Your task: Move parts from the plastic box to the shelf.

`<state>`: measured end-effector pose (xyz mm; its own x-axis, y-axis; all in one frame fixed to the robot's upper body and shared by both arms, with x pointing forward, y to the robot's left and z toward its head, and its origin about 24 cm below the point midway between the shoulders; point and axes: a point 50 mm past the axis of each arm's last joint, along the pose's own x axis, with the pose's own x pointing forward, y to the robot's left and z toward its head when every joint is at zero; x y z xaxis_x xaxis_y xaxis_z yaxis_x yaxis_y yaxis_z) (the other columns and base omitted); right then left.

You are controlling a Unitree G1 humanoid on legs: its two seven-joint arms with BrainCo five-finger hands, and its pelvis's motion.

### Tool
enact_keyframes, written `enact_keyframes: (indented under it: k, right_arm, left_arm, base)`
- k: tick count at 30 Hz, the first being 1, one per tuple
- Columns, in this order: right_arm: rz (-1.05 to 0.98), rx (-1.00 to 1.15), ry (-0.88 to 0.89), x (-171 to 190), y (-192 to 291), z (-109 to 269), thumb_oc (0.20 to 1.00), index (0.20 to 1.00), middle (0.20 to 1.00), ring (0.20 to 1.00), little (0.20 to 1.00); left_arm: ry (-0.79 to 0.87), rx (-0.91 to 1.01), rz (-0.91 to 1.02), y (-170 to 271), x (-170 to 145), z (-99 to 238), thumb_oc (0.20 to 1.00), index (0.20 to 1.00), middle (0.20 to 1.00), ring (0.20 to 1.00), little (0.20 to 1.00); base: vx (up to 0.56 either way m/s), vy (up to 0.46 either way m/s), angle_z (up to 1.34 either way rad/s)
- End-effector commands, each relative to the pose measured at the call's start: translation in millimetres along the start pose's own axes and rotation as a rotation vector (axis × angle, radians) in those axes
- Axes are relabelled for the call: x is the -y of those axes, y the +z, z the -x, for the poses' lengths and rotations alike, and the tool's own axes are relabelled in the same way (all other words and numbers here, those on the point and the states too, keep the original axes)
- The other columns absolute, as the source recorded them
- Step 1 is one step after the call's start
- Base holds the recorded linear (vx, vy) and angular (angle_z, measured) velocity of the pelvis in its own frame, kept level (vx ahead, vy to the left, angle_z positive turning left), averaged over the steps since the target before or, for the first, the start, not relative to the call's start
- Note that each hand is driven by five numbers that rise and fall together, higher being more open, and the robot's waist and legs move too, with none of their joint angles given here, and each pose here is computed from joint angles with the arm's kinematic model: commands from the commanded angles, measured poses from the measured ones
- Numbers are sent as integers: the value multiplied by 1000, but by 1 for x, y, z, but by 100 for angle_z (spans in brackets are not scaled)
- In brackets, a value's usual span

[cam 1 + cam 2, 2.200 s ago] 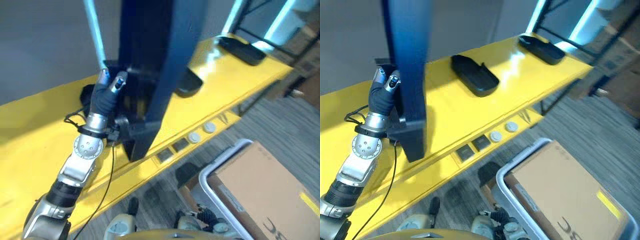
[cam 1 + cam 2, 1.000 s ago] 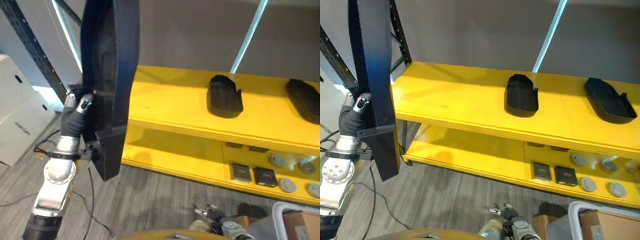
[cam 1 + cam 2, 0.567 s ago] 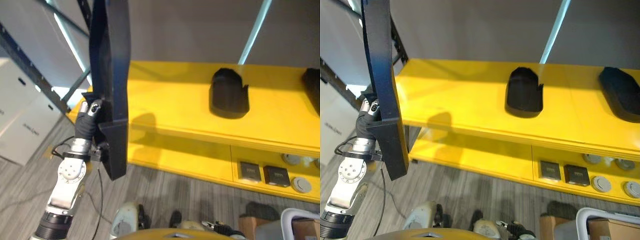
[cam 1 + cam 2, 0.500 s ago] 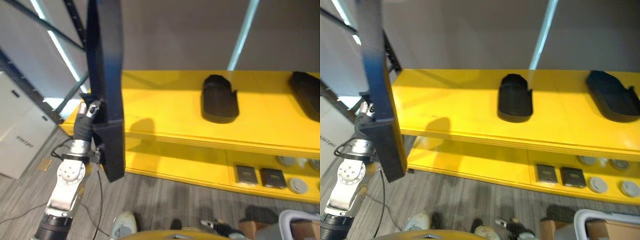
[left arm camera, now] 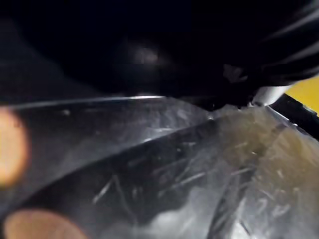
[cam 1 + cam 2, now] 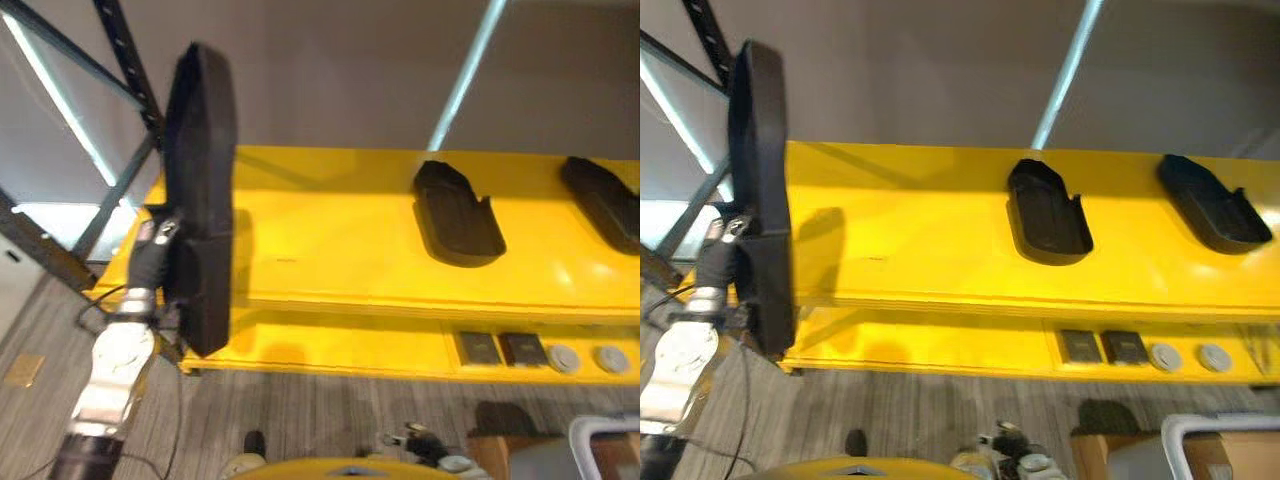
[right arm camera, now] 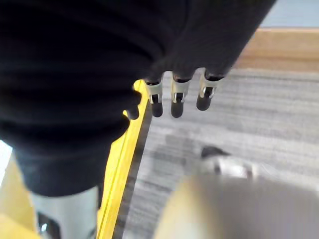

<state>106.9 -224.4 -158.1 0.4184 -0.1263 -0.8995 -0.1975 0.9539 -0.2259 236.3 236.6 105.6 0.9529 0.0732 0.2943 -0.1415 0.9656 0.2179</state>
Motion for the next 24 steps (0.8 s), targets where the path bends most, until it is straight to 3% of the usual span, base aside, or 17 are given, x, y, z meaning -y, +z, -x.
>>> enact_keyframes:
  k: [1,12,24]
  right_arm:
    - [33,-72,45,-12,-18,3,1000,1000,1000,1000,1000]
    - [-22,-81,41,-9,-24,4,1000,1000,1000,1000,1000]
    - [17,63,53,-7,22,-3,1000,1000,1000,1000,1000]
  left_arm:
    - [42,171,-32,29,-3,-2,200,200,200,200,200]
    - [169,36,-150,2,-30,-4,200,200,200,200,200]
    - [337,49,-293,13,-67,-65,200,200,200,200,200]
  base:
    - [96,-48,12]
    - [53,-41,-7]
    - [-28,13,-11]
